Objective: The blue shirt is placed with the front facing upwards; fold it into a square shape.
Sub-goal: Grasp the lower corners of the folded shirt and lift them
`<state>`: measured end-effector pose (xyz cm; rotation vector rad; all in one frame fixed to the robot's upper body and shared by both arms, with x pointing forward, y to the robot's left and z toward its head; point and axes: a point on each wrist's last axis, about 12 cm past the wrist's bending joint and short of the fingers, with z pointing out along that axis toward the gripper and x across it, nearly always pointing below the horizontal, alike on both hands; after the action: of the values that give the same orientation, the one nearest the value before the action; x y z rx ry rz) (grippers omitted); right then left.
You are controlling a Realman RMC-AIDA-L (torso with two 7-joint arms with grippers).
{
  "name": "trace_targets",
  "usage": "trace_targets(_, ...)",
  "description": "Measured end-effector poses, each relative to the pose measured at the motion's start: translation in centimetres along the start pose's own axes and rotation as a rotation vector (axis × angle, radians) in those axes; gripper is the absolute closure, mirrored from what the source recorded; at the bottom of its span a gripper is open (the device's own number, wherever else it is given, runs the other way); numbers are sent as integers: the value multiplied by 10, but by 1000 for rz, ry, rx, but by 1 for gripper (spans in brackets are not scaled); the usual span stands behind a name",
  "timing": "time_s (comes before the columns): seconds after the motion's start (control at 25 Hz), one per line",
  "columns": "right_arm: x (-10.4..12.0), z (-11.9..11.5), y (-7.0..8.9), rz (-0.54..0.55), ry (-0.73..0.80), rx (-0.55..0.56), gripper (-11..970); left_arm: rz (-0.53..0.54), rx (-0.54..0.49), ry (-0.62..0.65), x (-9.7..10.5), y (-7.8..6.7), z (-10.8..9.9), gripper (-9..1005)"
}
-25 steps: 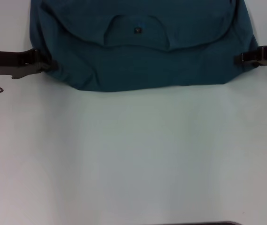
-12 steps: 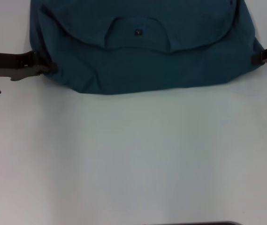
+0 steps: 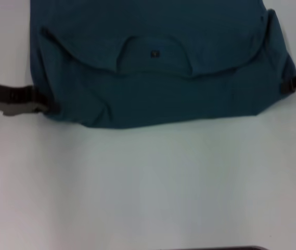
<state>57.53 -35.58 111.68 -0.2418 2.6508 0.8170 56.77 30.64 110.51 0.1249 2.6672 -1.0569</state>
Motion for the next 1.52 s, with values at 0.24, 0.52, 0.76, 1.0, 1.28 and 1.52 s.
trace_targets(0.24, 14, -8, 8, -27, 130, -11, 922, 5, 15, 96, 24, 0, -12, 996)
trace_targets(0.52, 36, -17, 9, -12, 265, -3, 915, 6, 46, 192, 47, -2, -20, 995)
trace_targets(0.76, 60, -24, 10, 11, 295, -19, 908, -17, 10, 283, 75, 0, -21, 995)
trace_targets(1.0, 80, -29, 8, 42, 327, -36, 901, -41, -25, 350, 88, 0, -23, 995)
trace_targets(1.28, 97, -24, 13, 39, 397, -46, 893, -42, -68, 397, 90, 1, -23, 996)
trace_targets(1.52, 105, -20, 14, 44, 452, -28, 887, -64, -81, 416, 96, 4, -27, 996)
